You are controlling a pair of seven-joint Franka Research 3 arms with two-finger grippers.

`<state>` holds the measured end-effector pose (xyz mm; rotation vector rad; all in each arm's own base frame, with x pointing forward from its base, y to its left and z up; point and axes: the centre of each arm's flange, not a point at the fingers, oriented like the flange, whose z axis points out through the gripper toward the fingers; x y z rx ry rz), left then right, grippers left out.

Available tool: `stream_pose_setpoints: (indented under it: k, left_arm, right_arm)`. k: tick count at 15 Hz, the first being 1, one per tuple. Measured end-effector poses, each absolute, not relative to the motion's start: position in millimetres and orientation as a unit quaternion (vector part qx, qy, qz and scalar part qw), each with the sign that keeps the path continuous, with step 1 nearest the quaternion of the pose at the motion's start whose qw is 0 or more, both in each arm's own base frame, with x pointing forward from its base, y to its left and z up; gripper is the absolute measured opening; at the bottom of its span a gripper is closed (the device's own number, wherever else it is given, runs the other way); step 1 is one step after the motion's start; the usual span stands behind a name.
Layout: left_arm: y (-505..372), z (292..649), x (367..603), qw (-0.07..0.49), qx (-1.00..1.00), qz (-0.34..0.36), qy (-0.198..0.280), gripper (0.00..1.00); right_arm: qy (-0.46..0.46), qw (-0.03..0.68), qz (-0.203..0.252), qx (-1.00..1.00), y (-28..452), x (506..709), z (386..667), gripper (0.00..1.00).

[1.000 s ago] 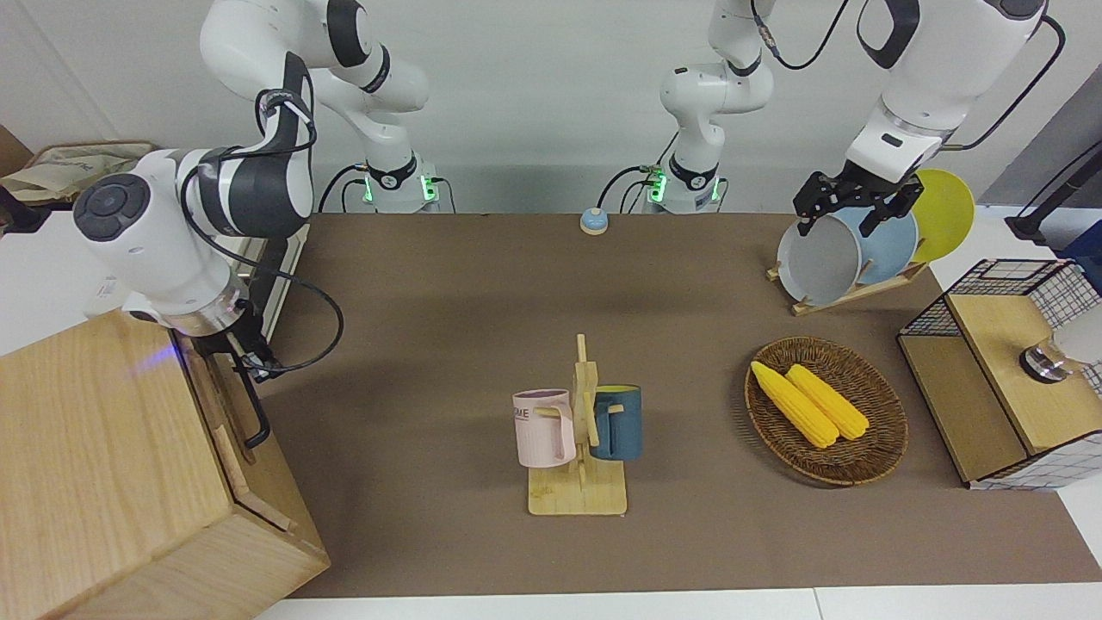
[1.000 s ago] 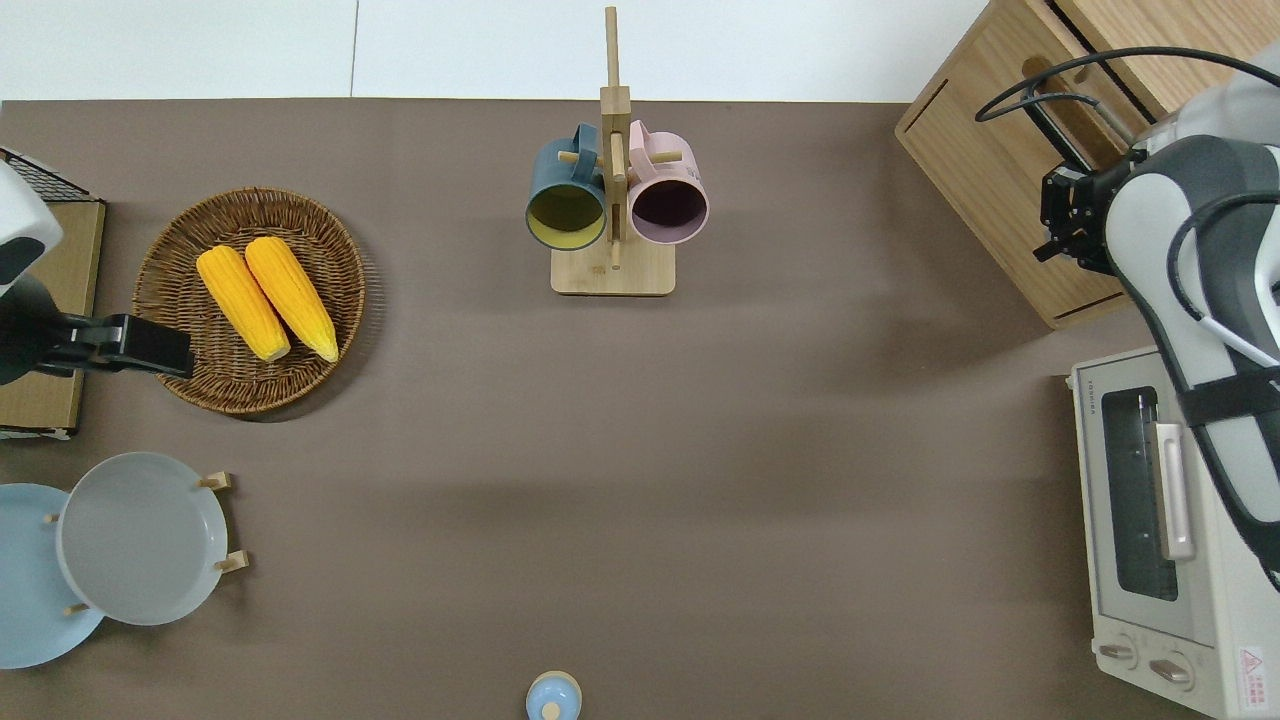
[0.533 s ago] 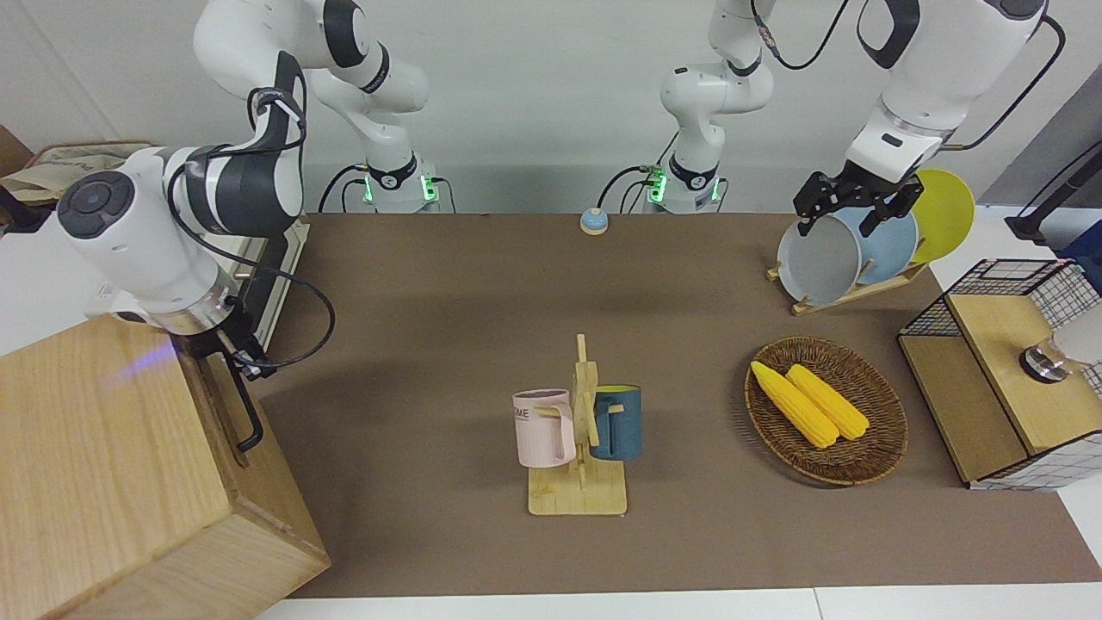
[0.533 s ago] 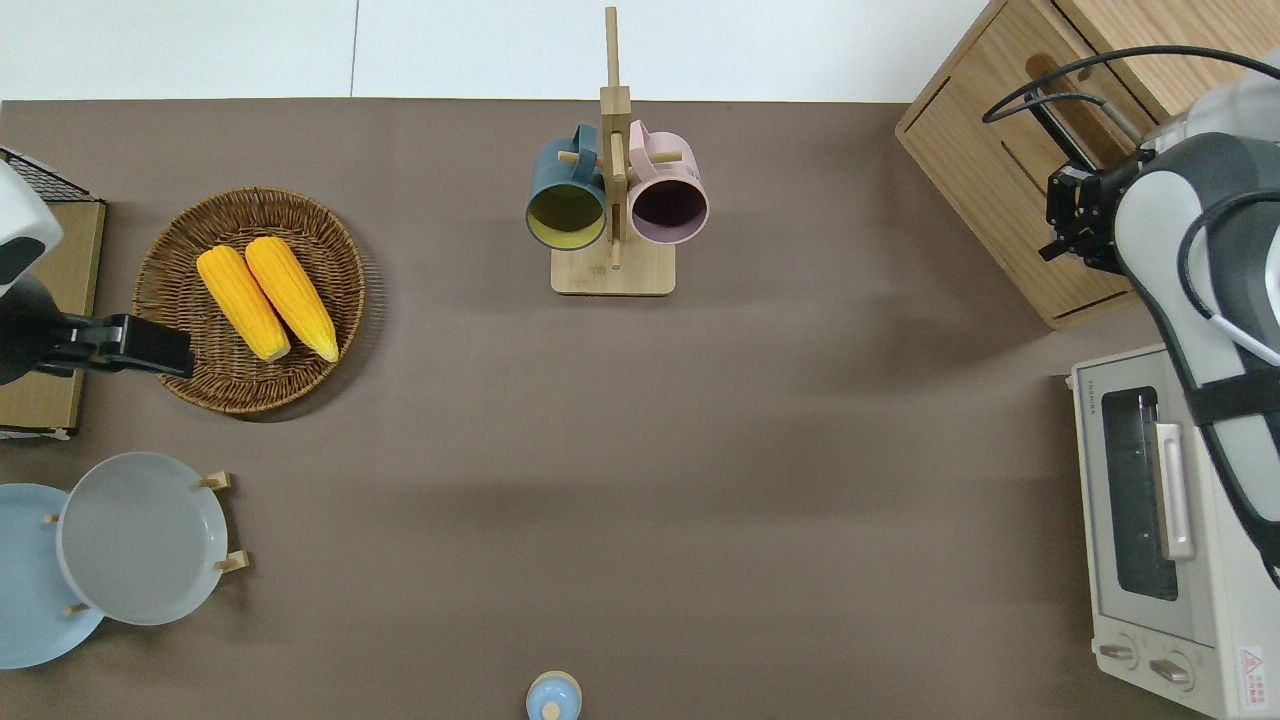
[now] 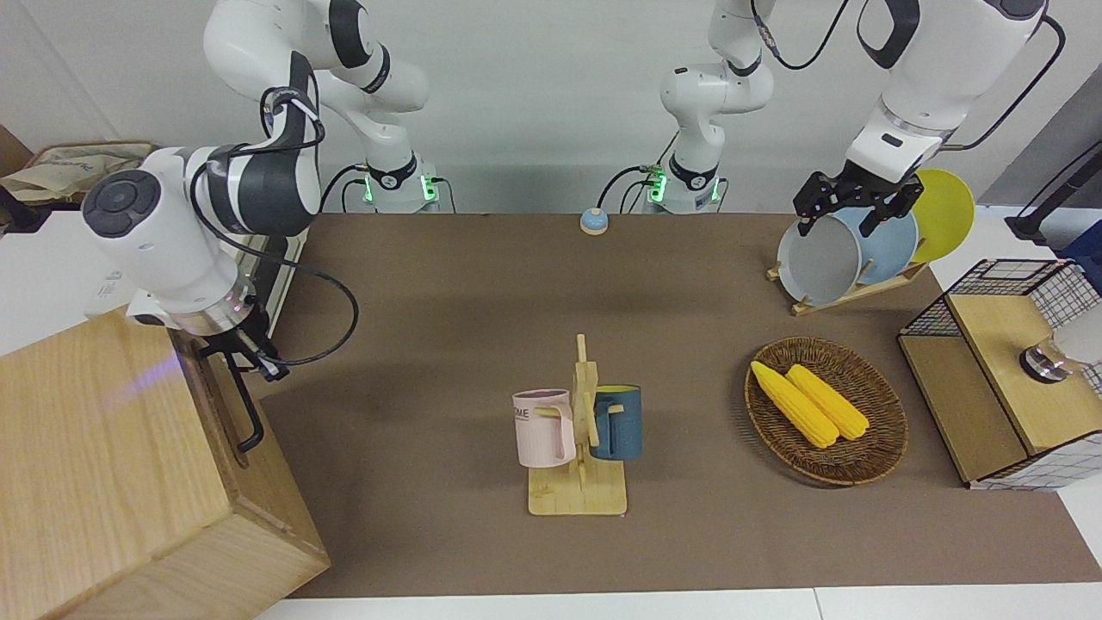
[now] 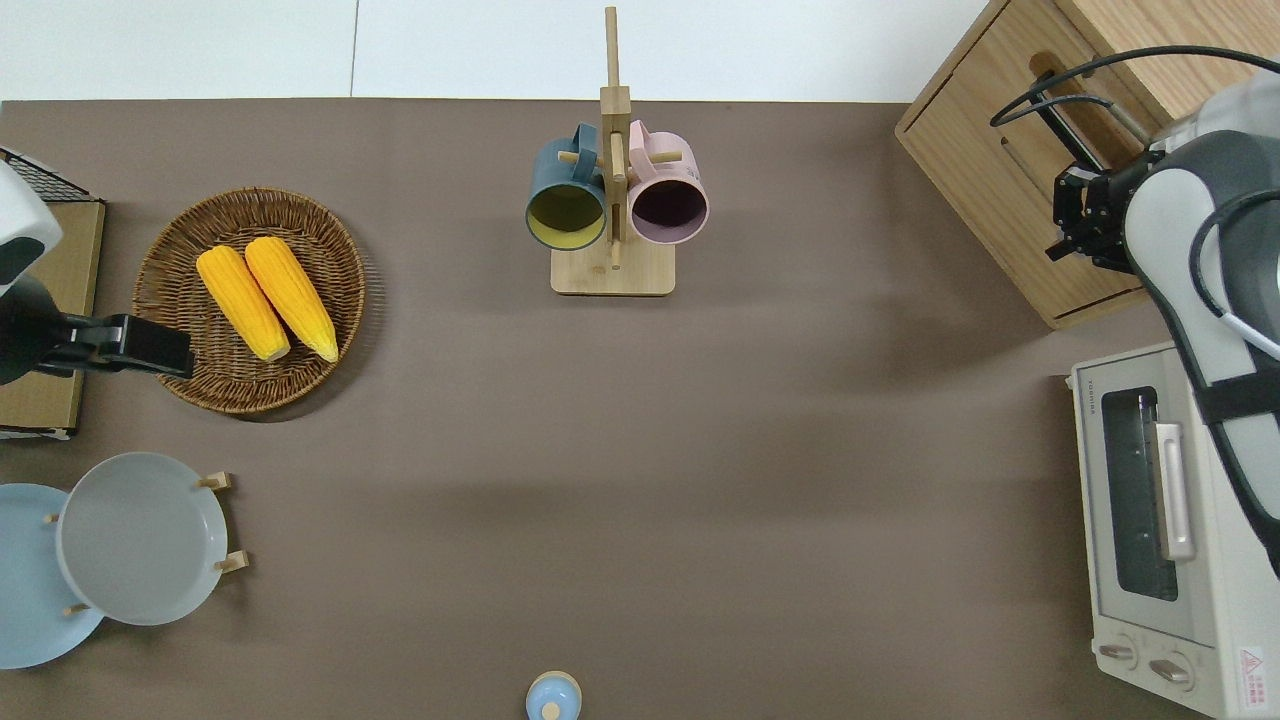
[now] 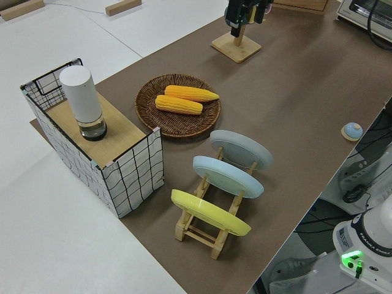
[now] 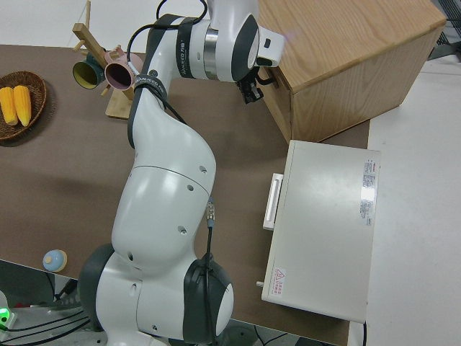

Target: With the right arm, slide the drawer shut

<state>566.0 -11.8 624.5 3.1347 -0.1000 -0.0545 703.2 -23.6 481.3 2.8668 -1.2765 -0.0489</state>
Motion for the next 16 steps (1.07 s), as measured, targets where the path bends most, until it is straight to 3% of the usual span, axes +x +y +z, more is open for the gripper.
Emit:
stream_pose_setpoints:
  k: [3, 7, 16]
  left_arm:
    - [-11.8, 624.5, 566.0, 0.002, 0.999, -0.017, -0.032, 1.0]
    - [-11.8, 624.5, 566.0, 0.002, 0.999, -0.017, -0.032, 1.0]
    - [-11.8, 624.5, 566.0, 0.002, 0.999, -0.017, -0.032, 1.0]
  right_arm:
    - [-0.373, 0.003, -0.007, 0.928, 26.4, 704.0, 489.0, 0.01]
    - [-0.302, -0.004, 0.014, 0.953, 71.4, 690.0, 526.1, 0.01]
    - [-0.104, 0.004, 0.019, 0.994, 69.6, 608.2, 617.0, 0.01]
